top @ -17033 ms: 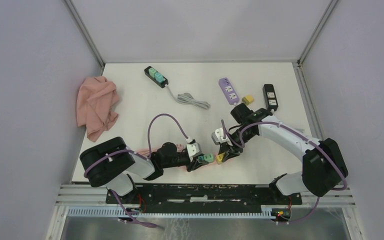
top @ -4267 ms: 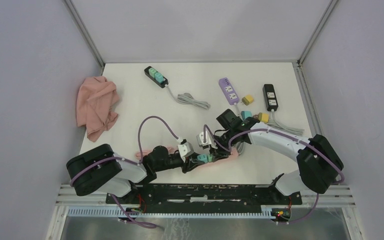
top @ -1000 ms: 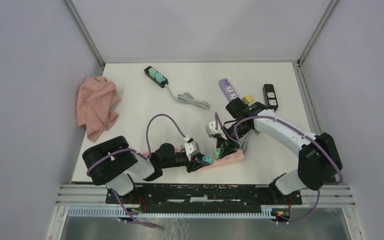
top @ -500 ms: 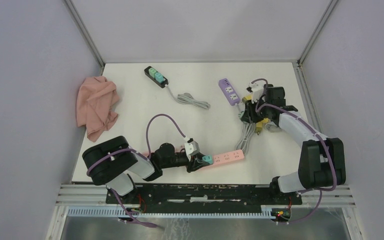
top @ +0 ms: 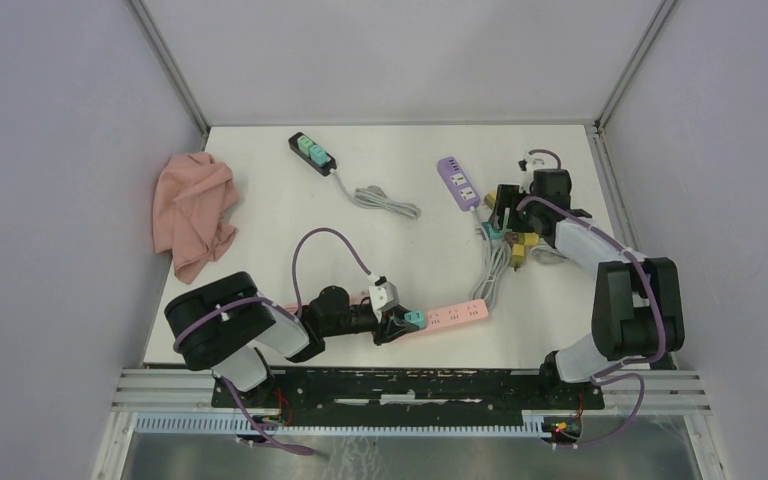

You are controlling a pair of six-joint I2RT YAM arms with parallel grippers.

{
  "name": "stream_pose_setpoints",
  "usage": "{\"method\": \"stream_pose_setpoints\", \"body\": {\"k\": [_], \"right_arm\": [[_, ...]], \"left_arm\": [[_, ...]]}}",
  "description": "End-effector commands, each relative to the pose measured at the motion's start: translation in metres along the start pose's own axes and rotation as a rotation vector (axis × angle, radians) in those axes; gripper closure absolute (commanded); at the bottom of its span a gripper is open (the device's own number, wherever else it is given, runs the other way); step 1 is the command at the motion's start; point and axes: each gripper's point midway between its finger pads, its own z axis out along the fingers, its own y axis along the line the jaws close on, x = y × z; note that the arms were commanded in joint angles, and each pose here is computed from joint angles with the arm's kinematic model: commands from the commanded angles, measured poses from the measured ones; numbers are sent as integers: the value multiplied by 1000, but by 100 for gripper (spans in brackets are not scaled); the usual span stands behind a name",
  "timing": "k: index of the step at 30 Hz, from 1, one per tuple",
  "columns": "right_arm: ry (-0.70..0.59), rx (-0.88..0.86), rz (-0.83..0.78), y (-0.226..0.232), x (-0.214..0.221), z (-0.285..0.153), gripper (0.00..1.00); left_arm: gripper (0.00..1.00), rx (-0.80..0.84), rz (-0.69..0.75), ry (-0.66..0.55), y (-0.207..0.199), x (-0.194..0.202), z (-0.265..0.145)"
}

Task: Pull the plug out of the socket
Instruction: Place the plug at the center of the board.

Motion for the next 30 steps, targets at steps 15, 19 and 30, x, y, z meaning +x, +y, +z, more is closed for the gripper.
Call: {"method": "stream_pose_setpoints", "body": {"k": [15, 19, 30], "right_arm": [[-143, -1007, -488, 142, -1, -130, 27], [-136, -1129, -625, 154, 22, -151, 26], [-158, -1351, -926, 175, 78, -185, 13]], "left_arm": [[97, -43, -55, 46, 8, 10, -2], [97, -43, -55, 46, 8, 9, -1], [97, -43, -57, 50, 9, 8, 1]]}}
